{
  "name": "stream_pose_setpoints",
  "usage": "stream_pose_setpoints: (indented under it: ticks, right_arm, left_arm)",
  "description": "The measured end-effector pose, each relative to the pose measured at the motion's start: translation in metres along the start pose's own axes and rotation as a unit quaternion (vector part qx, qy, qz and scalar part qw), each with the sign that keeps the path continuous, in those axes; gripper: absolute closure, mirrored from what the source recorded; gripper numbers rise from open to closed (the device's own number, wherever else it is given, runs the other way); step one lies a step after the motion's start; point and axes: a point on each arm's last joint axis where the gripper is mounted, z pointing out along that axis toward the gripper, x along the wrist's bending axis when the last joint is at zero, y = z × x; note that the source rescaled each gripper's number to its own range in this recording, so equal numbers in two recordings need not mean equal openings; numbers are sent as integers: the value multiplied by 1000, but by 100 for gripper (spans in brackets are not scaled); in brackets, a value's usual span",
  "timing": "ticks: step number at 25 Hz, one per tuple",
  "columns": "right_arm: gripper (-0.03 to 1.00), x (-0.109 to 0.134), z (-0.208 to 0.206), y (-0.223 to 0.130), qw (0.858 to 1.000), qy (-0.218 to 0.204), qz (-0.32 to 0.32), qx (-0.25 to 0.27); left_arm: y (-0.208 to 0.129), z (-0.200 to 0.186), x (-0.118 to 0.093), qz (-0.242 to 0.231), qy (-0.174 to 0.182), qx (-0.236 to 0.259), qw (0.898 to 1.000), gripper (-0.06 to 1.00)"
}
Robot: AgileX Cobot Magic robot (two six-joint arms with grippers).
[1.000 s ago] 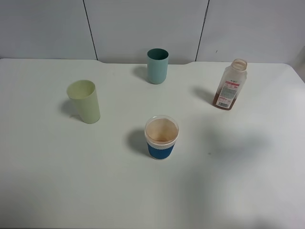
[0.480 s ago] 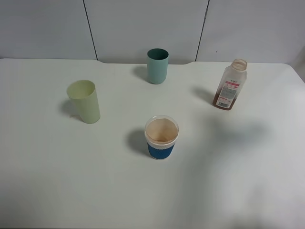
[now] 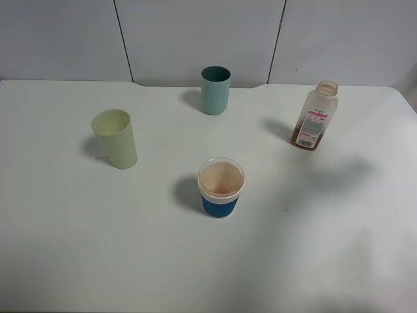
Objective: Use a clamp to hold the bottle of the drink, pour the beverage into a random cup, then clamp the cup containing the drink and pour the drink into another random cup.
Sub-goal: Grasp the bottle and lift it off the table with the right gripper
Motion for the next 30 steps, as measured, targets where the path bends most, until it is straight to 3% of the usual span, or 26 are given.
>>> stream_pose_setpoints:
  ticks: [5, 12, 19, 30]
  right_arm:
    - [-3, -7, 10, -4, 1000, -7, -7, 4]
    - [-3, -15, 31, -3, 999, -13, 3, -33]
    - [-3, -5, 69, 7, 994, 15, -24, -103]
    - [-3, 13, 100, 8, 986, 59, -79, -136]
  left_arm:
    - [0, 0, 0, 0, 0, 0, 1000, 5]
    - [0, 0, 0, 0, 0, 0, 1000, 5]
    - [0, 0, 0, 0, 0, 0, 1000, 5]
    - [0, 0, 0, 0, 0, 0, 1000, 5]
